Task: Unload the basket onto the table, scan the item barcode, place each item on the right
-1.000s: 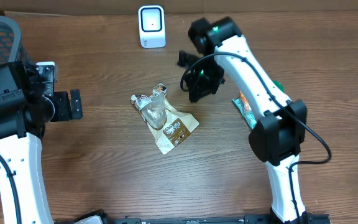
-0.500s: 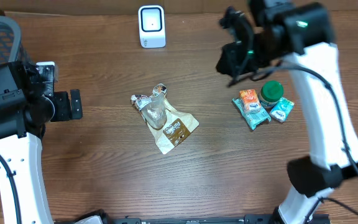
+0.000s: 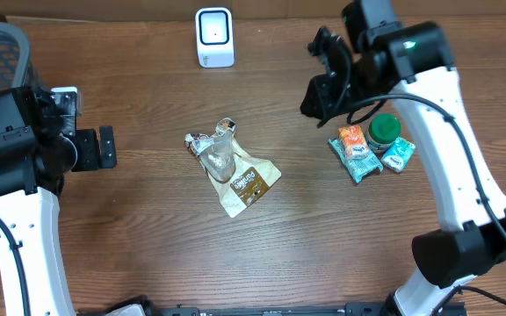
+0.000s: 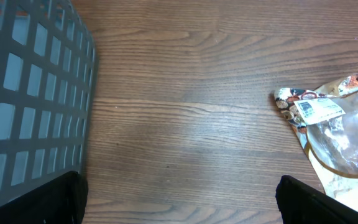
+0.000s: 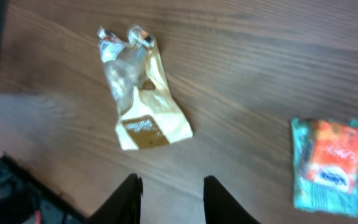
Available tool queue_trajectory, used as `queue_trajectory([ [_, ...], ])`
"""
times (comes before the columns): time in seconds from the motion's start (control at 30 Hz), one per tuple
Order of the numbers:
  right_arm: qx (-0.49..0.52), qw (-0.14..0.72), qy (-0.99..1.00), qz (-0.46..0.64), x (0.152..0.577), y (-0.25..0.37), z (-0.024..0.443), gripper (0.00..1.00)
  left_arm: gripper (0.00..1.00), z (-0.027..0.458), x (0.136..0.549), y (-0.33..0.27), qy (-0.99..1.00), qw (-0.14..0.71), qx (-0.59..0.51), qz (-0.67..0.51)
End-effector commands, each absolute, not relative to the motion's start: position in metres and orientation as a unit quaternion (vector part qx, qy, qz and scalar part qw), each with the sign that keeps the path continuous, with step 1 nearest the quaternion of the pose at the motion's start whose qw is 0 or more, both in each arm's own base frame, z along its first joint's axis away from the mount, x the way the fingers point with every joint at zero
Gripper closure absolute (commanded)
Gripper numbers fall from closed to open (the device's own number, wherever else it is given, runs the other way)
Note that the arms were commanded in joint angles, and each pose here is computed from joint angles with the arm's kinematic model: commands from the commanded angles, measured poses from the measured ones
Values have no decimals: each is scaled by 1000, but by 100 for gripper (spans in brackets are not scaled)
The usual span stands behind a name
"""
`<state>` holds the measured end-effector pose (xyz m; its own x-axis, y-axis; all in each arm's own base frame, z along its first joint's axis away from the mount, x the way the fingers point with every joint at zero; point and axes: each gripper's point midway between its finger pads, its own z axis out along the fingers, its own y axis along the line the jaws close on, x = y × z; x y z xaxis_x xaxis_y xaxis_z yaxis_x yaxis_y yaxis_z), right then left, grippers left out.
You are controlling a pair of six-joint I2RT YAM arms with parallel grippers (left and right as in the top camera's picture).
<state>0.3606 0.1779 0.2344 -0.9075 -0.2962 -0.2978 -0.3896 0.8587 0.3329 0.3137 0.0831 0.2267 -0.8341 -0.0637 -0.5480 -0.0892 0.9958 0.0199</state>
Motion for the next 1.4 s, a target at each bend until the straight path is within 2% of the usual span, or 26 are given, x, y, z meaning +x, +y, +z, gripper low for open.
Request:
queue_trajectory([
  [0.0,-180,104,952,223,363,188,203,67,0,232,315,84,955,293,-46,24],
  [0.07,-183,108,949,235,368,193,185,65,1,232,315,84,955,293,-46,24],
  [0.1,-184,110,946,242,369,196,178,60,1,232,315,84,955,293,-46,24],
  [0.2,-192,120,936,271,374,208,155,40,0,232,315,84,955,293,-46,24],
  [0.23,-194,123,933,277,375,210,148,29,0,232,315,84,955,293,-46,24],
  [0.33,-201,138,929,277,380,211,123,14,0,232,315,84,955,293,-46,24],
  [0.4,-218,144,924,280,379,213,112,10,0,232,315,84,955,293,-46,24],
  [0.8,-268,96,886,367,375,244,47,9,0,232,315,84,955,293,-46,24],
  [0.97,-275,82,876,388,367,259,40,9,0,232,315,84,955,293,-46,24],
  [1.2,-197,14,898,393,350,282,23,16,1,232,315,84,955,293,-46,24],
  [1.37,-142,-42,909,390,330,301,13,18,0,232,315,84,955,293,-46,24],
])
